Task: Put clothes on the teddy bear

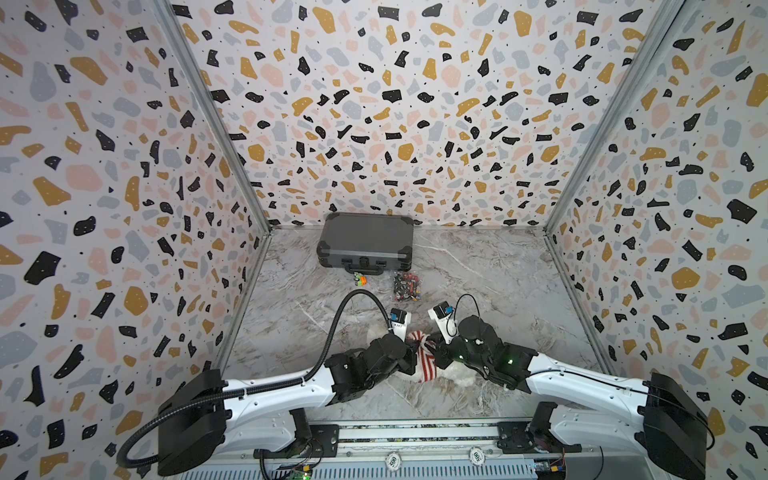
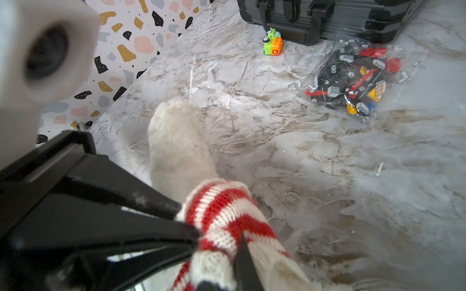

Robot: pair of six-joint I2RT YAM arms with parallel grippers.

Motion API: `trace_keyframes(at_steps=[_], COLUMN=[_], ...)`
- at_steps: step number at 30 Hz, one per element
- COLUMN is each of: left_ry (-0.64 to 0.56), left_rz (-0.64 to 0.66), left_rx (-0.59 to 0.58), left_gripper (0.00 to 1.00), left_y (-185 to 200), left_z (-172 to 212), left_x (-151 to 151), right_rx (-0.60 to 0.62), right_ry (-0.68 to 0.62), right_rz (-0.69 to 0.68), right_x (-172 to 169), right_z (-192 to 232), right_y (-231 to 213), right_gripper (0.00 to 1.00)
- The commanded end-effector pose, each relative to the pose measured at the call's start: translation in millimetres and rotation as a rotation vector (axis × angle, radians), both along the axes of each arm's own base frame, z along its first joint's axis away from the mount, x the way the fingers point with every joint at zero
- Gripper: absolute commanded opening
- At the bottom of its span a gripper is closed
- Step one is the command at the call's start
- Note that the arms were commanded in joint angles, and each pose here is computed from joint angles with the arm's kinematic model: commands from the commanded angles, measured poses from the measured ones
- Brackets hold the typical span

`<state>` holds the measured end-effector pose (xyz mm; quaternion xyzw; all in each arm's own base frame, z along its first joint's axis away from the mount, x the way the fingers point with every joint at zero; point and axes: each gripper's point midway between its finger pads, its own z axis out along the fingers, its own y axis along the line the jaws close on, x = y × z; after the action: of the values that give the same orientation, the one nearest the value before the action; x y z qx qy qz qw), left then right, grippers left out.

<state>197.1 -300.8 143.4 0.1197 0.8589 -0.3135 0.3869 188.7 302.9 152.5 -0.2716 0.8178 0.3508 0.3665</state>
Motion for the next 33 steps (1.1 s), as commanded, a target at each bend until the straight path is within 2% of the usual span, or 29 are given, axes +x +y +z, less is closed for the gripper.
trace_keyframes(at_steps=[1, 8, 13, 17, 23, 24, 28, 33], left_ry=[-0.043, -0.031, -0.032, -0.024, -0.011, -0.011, -0.021, -0.008], left_rz=[0.055, 0.13, 0.159, 0.175, 0.184, 0.186, 0.13, 0.0], left_rx=[-0.039, -0.069, -0.076, -0.059, -0.012, -0.012, -0.03, -0.077], left_gripper=[0.0, 0.0, 0.0, 0.0, 0.0, 0.0, 0.0, 0.0], left_y=[7.0, 35.0, 49.2, 58.4, 69.9, 71.6, 65.7, 41.8], left_z=[9.9, 5.3, 4.1, -2.2, -14.8, -15.3, -13.6, -12.5], left_x=[9.4, 15.8, 17.1, 17.1, 14.4, 13.7, 8.3, -4.0], right_rx=[0.085, 0.089, 0.145, 0.193, 0.272, 0.269, 0.161, 0.093], right_ry=[-0.007, -0.082, -0.154, -0.194, -0.188, -0.18, -0.131, -0.079], right_rz=[0.18, 0.287, 0.494, 0.608, 0.676, 0.674, 0.502, 0.413], right_x=[-31.6, -44.5, -74.9, -93.4, -106.3, -105.9, -69.6, -45.8], right_z=[26.2, 41.5, 53.6, 62.1, 74.4, 72.4, 45.4, 18.1], right_y=[11.5, 3.4, 4.1, 2.9, 3.1, 3.5, 5.8, 13.9], right_gripper=[0.0, 0.0, 0.0, 0.0, 0.0, 0.0, 0.0, 0.16])
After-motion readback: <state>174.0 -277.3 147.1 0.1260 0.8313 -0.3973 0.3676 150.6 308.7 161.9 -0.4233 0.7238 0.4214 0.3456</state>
